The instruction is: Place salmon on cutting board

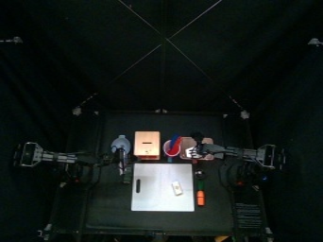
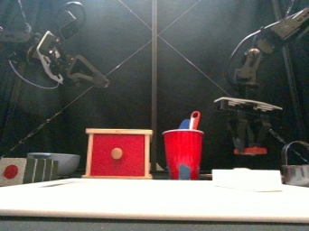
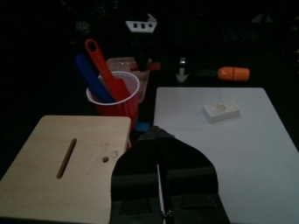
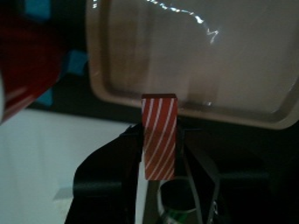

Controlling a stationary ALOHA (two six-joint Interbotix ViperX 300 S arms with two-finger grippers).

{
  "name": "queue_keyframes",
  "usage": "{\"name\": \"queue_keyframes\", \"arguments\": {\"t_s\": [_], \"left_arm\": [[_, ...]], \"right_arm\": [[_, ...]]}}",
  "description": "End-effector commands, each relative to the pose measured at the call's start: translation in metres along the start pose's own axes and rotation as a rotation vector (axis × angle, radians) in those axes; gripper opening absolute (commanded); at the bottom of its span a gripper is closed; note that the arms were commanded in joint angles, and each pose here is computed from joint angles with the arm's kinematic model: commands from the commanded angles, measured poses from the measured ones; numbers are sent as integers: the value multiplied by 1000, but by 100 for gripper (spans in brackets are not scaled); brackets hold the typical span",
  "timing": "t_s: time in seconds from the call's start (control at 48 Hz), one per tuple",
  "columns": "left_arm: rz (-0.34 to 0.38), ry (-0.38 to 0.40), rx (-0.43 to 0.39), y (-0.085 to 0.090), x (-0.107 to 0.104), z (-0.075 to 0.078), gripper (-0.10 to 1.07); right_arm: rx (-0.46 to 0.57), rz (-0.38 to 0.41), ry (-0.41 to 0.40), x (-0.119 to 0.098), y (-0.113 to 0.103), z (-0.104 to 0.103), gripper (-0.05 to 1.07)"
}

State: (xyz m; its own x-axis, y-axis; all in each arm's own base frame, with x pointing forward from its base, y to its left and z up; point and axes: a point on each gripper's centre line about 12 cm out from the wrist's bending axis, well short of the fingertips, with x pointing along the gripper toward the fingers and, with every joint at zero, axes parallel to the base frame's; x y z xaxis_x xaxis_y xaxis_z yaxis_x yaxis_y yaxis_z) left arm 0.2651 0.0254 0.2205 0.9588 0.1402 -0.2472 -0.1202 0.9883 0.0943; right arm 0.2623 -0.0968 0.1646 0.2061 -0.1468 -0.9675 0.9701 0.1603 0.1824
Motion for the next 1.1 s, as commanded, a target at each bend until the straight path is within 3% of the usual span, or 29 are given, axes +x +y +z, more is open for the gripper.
{"name": "queue_keyframes", "arguments": {"t_s": [0.0, 0.146, 0.479, 0.875, 1.083], "left_arm": [[6, -35, -1, 1, 2, 11, 11], [3, -36, -2, 1, 2, 11, 11], [2, -38, -5, 0, 2, 12, 11], [2, -32, -6, 0, 1, 9, 11], [1, -17, -4, 0, 0, 3, 11]], "right_arm": [[-14, 74, 8, -18, 16, -10, 69], [-11, 95, 39, -22, 30, -34, 69], [60, 141, 5, -33, 70, -77, 69], [48, 178, 17, -4, 170, -101, 69], [50, 201, 17, 9, 206, -99, 69]]}}
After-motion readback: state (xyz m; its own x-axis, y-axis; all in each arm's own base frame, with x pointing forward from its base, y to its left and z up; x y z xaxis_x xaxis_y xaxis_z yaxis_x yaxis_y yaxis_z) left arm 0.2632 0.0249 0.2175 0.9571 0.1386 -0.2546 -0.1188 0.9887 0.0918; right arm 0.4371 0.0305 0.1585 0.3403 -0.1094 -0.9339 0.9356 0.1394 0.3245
